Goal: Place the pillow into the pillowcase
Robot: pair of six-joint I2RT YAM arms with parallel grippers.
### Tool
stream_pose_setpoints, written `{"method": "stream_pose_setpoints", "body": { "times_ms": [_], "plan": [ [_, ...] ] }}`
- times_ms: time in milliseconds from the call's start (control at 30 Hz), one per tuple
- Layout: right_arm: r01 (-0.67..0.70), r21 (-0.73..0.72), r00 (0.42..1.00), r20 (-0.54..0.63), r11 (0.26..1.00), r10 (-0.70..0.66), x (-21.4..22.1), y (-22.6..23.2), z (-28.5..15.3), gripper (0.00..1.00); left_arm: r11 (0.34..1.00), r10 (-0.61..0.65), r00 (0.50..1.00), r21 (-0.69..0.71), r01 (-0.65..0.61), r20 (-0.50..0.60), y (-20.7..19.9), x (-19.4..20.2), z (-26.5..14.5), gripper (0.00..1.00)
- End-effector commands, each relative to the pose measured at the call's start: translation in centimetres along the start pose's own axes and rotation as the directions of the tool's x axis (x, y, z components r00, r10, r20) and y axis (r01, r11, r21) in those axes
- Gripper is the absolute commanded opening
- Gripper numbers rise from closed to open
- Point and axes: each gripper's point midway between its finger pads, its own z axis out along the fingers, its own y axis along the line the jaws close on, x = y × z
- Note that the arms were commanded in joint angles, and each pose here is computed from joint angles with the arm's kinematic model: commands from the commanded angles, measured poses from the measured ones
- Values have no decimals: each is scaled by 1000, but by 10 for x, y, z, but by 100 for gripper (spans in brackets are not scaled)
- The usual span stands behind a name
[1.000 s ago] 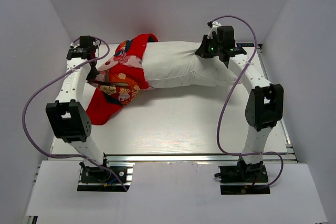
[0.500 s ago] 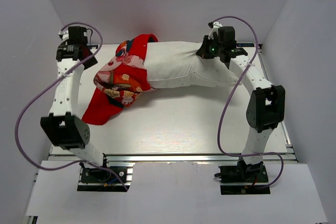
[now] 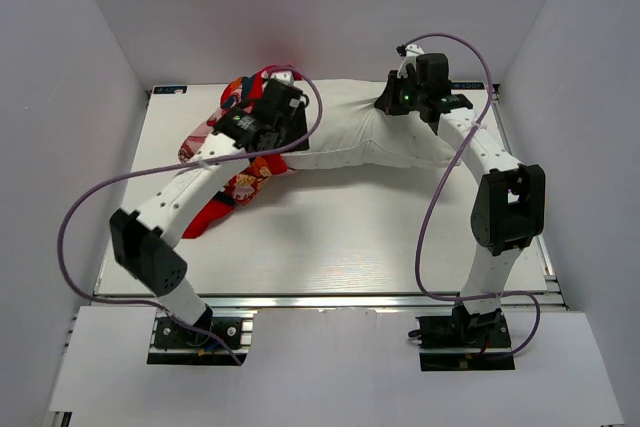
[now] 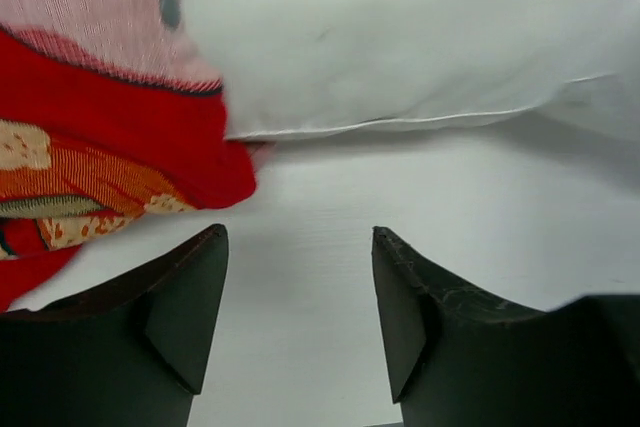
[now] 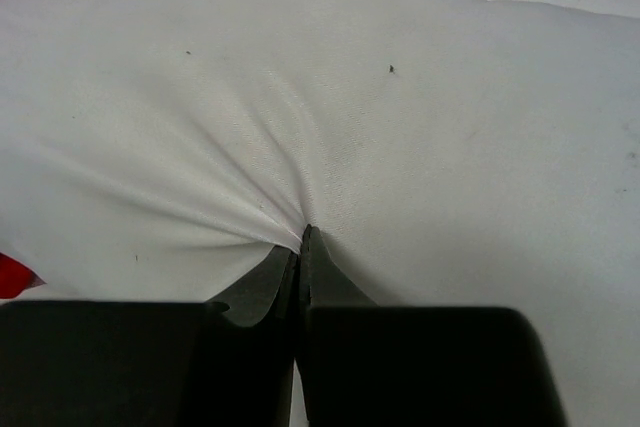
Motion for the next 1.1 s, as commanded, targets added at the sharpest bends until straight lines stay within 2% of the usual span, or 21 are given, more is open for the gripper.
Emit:
{"method": "stream_pose_setpoints", "body": {
  "times_ms": [0, 133, 233, 400, 533, 667, 767, 867, 900, 967, 1067],
  "plan": [
    [53, 0, 988, 145, 999, -53, -48, 9, -27, 0, 986, -23, 1000, -163, 21, -10, 30, 13, 14, 70],
    [56, -3, 988, 147, 998, -55, -49, 10, -28, 0, 971, 13, 1000, -240, -12, 3, 35, -1, 27, 71],
    [49, -5, 988, 145, 999, -48, -48, 11, -27, 0, 958, 50, 998, -280, -57, -35, 36, 2, 46, 71],
    [47, -1, 988, 148, 999, -47, -47, 11, -29, 0, 954, 62, 997, -290, -74, -50, 38, -4, 66, 64],
    [51, 0, 987, 152, 999, -51, -47, 10, -31, 0, 947, 61, 996, -312, -77, -63, 49, -6, 71, 48],
    [44, -1, 988, 145, 999, -44, -44, 10, -29, 0, 937, 60, 995, -340, -83, -77, 66, -5, 69, 44],
    [44, -6, 988, 147, 999, -43, -46, 11, -29, 0, 935, 55, 996, -347, -78, -75, 73, -6, 66, 35],
    [48, -11, 989, 143, 999, -46, -46, 12, -28, 0, 937, 53, 996, -341, -76, -77, 75, -5, 64, 18],
    [52, -17, 989, 142, 999, -49, -46, 13, -28, 0, 940, 53, 996, -332, -76, -75, 73, -6, 64, 9],
    [63, -26, 987, 147, 998, -58, -48, 16, -30, 0, 955, 47, 996, -288, -66, -71, 65, -9, 63, 1],
    [87, -46, 986, 148, 995, -79, -46, 25, -32, 0, 981, 30, 998, -188, -39, -50, 44, -20, 58, 0]
  ]
}}
